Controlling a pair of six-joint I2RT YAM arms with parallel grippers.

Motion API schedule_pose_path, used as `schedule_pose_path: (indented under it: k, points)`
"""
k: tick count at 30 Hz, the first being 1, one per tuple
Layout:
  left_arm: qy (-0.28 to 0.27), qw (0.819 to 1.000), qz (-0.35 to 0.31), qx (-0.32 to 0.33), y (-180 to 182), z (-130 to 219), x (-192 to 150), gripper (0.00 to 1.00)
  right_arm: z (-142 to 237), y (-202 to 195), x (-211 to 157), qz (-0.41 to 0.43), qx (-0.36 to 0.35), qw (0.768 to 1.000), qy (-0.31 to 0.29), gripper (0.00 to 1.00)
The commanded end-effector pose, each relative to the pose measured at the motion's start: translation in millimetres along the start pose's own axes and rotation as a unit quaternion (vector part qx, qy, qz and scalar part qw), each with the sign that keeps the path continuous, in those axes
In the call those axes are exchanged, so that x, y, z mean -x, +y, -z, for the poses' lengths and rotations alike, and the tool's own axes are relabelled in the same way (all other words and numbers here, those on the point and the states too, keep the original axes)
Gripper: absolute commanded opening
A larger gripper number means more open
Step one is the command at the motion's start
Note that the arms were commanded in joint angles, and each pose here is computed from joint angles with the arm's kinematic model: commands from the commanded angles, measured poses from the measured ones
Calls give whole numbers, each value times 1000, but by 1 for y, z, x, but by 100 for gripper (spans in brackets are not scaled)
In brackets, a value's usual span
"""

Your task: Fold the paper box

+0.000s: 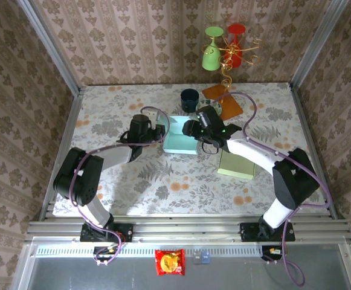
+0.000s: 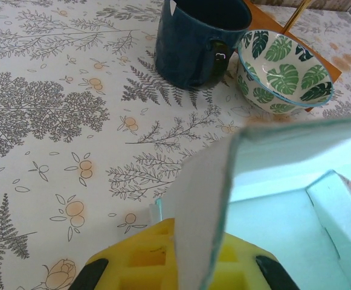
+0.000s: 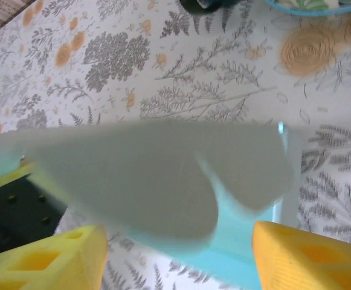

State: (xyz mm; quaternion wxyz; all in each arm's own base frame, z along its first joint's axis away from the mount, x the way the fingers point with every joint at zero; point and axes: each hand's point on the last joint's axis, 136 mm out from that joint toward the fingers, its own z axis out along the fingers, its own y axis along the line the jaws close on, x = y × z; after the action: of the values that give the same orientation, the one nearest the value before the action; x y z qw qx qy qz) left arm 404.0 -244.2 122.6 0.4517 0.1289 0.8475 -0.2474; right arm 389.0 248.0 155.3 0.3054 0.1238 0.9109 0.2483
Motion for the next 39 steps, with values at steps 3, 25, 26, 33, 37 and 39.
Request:
schedule_pose_path:
  k: [3,25,26,33,37,39]
  points:
    - [-16,1000,-21,7,-5,8,12,5,28,8,-22,-19,12,997,74,74]
    - [16,985,-163,-56,-34,33,14,8,79,-39,85,-82,6,995,54,68]
    - [19,984,-167,-61,-37,34,12,8,72,-39,84,-91,4,994,67,68]
    - [18,985,-162,-52,-38,24,14,9,33,-35,53,-199,18,967,155,65]
    - [16,986,-158,-47,-38,18,15,9,21,-38,30,-244,10,947,211,62]
    - [15,986,-158,-49,-39,16,15,9,18,-41,24,-249,6,942,225,61]
